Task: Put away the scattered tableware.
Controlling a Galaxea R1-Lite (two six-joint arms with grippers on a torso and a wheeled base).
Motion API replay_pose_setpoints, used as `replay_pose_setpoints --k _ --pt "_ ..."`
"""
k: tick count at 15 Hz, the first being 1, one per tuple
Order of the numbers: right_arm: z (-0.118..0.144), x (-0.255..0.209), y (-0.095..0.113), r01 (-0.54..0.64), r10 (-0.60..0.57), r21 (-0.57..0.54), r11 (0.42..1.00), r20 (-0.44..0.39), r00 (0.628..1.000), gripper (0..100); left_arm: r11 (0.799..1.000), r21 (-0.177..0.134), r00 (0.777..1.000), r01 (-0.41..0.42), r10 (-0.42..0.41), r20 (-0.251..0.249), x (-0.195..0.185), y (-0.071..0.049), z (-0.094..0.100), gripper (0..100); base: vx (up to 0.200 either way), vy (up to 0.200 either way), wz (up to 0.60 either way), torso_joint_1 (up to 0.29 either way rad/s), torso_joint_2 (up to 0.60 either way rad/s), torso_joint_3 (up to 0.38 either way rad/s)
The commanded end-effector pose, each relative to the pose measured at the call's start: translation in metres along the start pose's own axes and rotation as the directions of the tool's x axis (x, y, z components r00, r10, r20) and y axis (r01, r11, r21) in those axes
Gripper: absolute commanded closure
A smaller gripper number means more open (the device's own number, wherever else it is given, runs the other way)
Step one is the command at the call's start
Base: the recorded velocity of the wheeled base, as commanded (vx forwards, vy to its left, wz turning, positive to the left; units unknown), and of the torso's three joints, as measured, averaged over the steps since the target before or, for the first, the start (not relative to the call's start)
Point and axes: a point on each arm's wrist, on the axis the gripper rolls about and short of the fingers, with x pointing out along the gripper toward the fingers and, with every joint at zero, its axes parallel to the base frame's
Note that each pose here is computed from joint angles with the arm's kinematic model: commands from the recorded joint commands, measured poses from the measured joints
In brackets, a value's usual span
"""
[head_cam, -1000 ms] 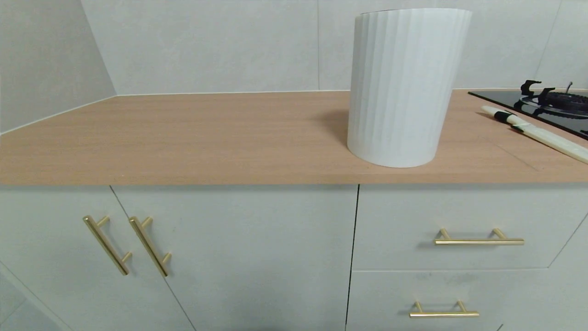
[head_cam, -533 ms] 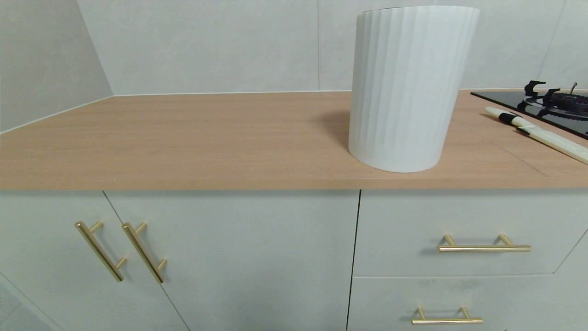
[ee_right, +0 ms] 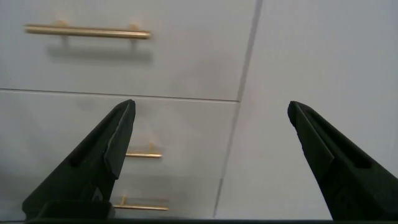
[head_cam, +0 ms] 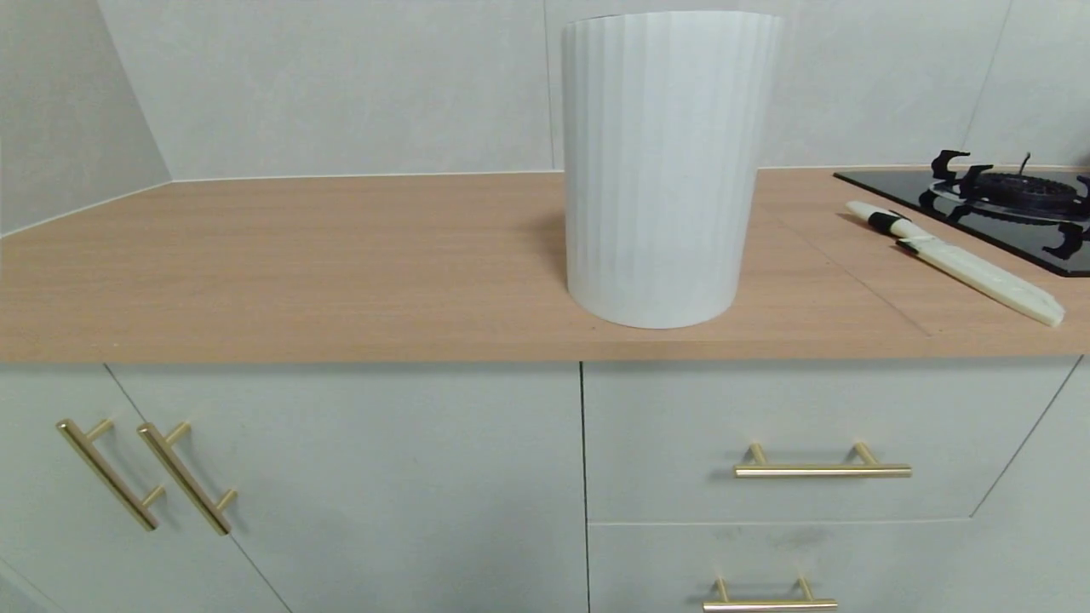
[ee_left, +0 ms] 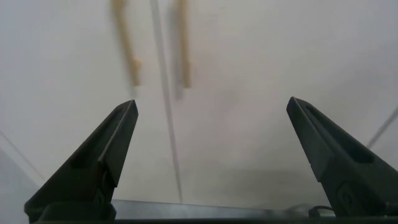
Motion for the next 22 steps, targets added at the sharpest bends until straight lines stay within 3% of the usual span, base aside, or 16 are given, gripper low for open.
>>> replay_pose_setpoints --k 1,14,22 --pt "0.0001 0.0001 0.0 0.0 0.0 0.0 1.0 -0.001 1.0 0 1.0 -0.001 1.0 -0.001 0.001 -0.001 0.0001 0.0 -0.0001 0 0.0 0.0 0.0 0.0 0.0 0.0" --pt "0.0001 0.0001 0.0 0.0 0.0 -0.002 1.0 -0.001 1.0 0 1.0 -0.002 1.0 -0.001 0.001 -0.001 0.0001 0.0 -0.0001 0 0.0 0.0 0.0 0.0 0.0 0.0" --pt "0.0001 0.0001 0.0 0.0 0.0 -0.003 1.0 -0.001 1.0 0 1.0 -0.002 1.0 -0.001 0.001 -0.001 0.0001 0.0 -0.0001 0 0.0 0.0 0.0 0.11 -0.37 -0.259"
